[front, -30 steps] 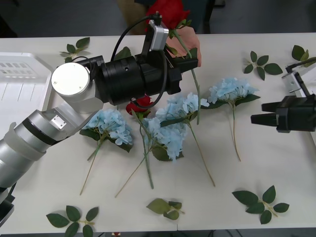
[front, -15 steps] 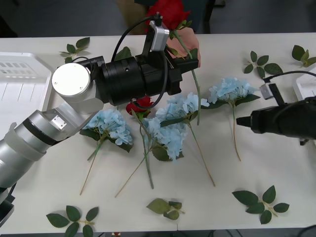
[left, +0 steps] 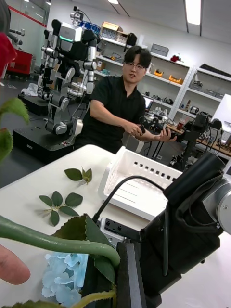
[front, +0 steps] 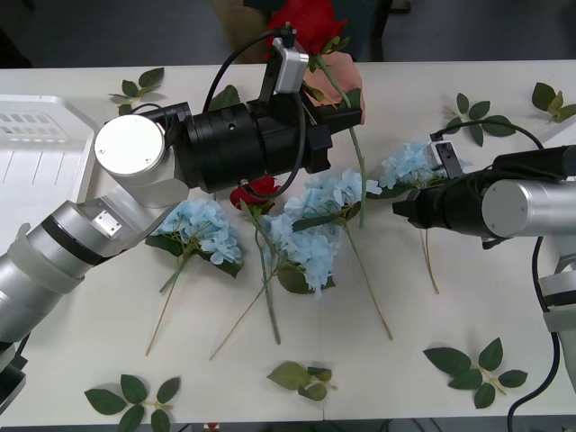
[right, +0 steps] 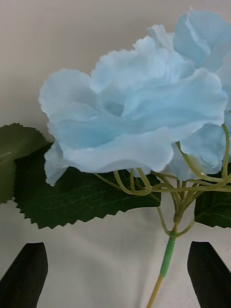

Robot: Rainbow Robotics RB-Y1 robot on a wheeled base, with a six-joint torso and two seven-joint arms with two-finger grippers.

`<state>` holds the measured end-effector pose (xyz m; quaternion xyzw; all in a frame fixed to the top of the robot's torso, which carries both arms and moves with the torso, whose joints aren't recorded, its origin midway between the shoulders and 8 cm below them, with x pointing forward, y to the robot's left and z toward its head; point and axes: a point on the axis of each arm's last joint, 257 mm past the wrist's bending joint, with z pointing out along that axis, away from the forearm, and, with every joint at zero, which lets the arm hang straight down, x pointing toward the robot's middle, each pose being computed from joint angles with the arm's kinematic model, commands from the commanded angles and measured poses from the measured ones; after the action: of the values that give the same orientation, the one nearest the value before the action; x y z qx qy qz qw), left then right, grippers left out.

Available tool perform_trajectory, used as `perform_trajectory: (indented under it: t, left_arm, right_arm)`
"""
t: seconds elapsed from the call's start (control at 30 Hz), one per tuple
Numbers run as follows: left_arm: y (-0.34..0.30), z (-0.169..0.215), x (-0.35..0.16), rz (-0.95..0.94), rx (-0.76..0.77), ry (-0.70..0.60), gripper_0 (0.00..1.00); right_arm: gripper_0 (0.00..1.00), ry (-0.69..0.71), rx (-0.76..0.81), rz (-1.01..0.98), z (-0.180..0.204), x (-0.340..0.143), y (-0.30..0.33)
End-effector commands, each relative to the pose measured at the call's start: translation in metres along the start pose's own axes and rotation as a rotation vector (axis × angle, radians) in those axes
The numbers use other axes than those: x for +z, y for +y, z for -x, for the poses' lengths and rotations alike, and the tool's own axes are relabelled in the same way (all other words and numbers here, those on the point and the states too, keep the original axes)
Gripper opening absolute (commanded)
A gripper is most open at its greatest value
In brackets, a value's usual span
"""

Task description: Place the red flowers into the right box and the blue flowers into the left box. If a person shows an open palm, hand one flower to the person first, then continue sorting.

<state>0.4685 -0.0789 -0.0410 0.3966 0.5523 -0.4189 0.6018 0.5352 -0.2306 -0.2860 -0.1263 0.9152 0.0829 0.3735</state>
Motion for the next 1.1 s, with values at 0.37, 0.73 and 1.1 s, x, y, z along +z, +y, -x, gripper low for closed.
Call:
perform_trajectory:
  t: [0.37, 0.73, 1.1]
  left_arm:
    - [-0.02, 0.015, 0.009, -0.047, -0.037, -0.029, 0.0]
    - [-0.02, 0.015, 0.009, -0.049, -0.043, -0.029, 0.0]
    - [-0.02, 0.016, 0.008, -0.048, -0.045, -0.032, 0.0]
  right_arm:
    - [0.85, -0.029, 0.014, -0.061, 0.012, 0.014, -0.012]
    - [0.03, -0.033, 0.017, -0.076, 0.011, 0.033, -0.015]
    - [0.0, -0.058, 0.038, -0.024, 0.023, 0.021, -0.006]
